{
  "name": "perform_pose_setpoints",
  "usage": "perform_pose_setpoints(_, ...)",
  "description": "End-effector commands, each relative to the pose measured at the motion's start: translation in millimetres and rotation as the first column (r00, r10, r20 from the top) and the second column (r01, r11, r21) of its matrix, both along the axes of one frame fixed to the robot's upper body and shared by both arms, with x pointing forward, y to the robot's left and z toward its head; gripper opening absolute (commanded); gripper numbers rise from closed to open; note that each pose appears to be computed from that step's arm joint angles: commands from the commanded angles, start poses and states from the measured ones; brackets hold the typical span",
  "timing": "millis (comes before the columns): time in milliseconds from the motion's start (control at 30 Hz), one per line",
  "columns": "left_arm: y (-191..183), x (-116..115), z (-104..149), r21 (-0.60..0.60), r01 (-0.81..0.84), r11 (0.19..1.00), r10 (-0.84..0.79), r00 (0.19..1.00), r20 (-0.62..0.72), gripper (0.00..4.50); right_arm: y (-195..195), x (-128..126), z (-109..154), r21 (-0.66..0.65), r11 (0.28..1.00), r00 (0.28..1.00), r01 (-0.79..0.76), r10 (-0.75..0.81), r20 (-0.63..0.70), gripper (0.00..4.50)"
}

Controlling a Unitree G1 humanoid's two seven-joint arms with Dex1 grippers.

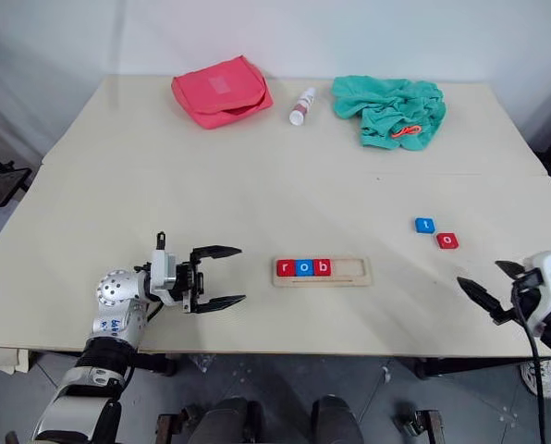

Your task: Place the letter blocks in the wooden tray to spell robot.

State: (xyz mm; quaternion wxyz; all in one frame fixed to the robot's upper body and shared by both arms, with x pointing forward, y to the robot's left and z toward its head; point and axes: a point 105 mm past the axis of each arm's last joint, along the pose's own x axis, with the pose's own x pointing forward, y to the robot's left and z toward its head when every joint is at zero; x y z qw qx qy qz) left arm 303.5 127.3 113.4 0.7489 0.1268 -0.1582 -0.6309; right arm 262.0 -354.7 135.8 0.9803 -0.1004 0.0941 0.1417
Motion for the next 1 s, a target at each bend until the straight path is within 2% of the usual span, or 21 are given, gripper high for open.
perform_pose_setpoints(33,1,0,1,-0.001,0.012,1.0,-0.012,1.0,0.002,4.5,-3,-1,15,-0.016,1.0,0.998,-0.001,0.002,0.065,4.48)
perform_pose_setpoints(800,6,0,1,0.013,0.016,1.0,-0.016,1.0,0.015,4.5,15,9,11,-0.007,0.998,0.997,-0.066,0.066,0.045,4.48)
perform_pose_setpoints(1000,4,0,0,0.014,0.019,1.0,-0.019,1.0,0.013,4.5,15,36,4,0.033,0.999,0.999,0.043,-0.043,0.009,4.48)
